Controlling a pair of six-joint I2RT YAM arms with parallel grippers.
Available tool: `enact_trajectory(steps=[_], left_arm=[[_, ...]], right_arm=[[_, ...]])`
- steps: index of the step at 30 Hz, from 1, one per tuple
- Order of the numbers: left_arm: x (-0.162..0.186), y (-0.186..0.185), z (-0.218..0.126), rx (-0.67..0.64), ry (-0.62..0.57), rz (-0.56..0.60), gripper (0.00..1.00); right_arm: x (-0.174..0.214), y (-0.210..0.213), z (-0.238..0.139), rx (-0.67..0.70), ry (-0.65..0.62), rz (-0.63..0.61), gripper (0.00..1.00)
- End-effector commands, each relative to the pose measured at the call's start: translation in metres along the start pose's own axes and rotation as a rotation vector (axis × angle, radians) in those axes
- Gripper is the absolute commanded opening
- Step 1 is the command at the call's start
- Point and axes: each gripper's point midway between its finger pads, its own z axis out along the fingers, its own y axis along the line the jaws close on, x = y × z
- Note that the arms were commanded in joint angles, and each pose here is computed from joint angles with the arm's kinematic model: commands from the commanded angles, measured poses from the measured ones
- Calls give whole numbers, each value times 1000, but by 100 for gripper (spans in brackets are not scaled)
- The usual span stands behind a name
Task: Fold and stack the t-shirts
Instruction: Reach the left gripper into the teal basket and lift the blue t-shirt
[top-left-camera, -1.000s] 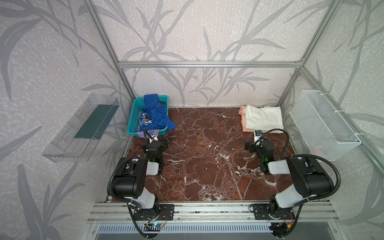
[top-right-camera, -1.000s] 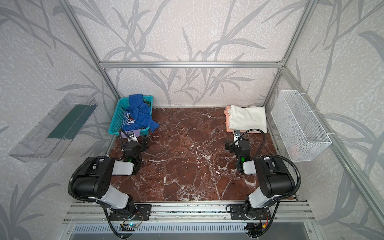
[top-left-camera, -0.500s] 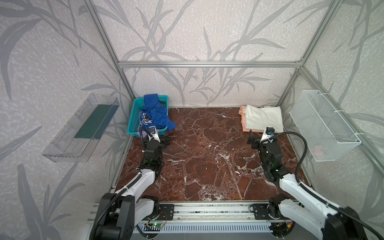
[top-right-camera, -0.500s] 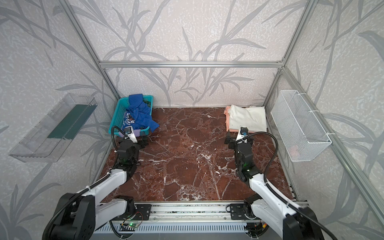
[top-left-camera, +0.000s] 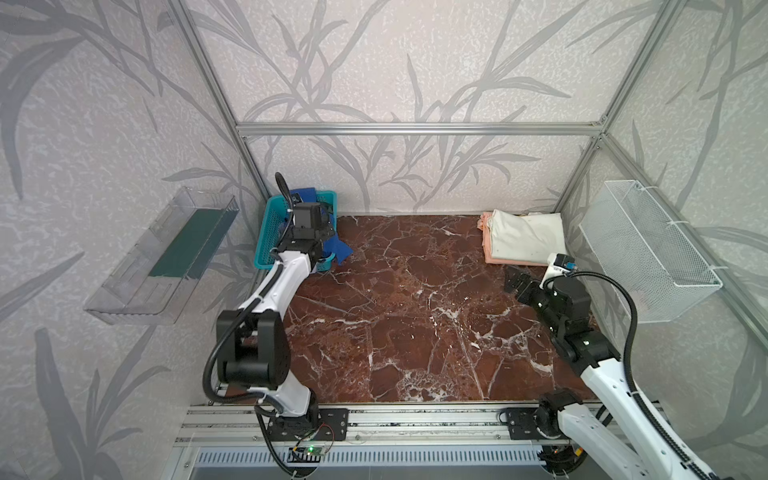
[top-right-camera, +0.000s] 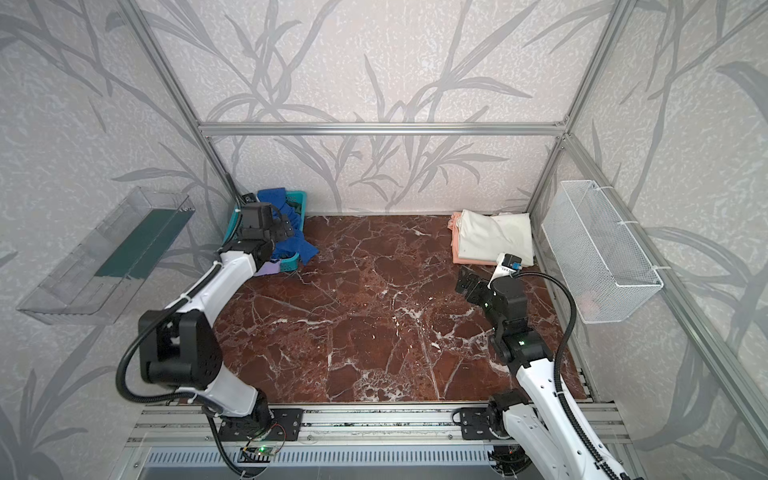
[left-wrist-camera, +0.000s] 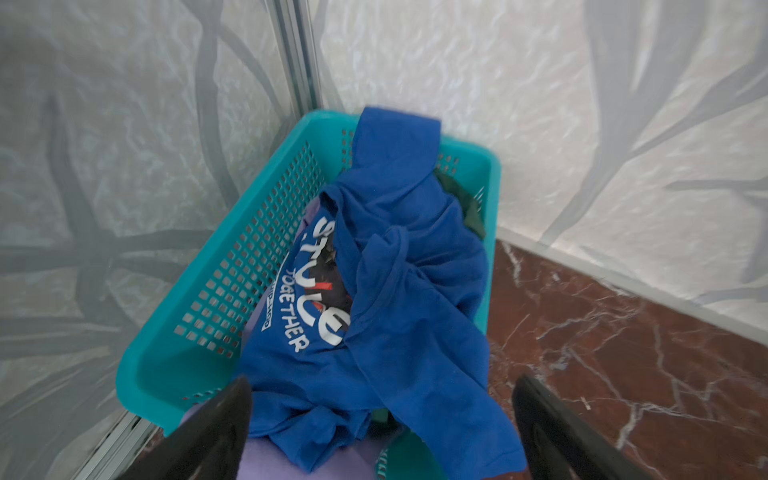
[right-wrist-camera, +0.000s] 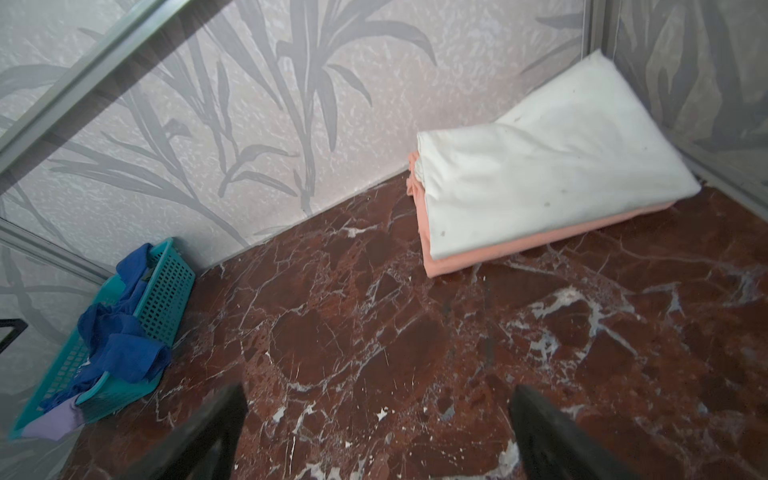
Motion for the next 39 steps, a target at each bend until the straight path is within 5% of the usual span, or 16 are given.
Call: enact_trajectory(steps=[1,7,15,19,25,32,39], left_arm=[[23,14,20,-76,176,-7,99],[26,7,58,-80,247,37,96],[53,-2,92,-49,287,17,84],[57,-4,106,-51,294,69,60],[50,-7,118,-51,282,145,0],[1,-16,65,25,171,168,0],[-65,-26,-34,139,-79,67,0]], right_arm=[[38,2,0,-80,180,42,99],[64,-30,-1,13,285,59,99],[77,-25,-11,-44,318,95,99],[79,-19,-13,-75,343,88,99],[85,-25,-16,-40,385,54,99],[89,-25,-15,-40,407,64,100],[86,-30,-6,-8,407,62,99]])
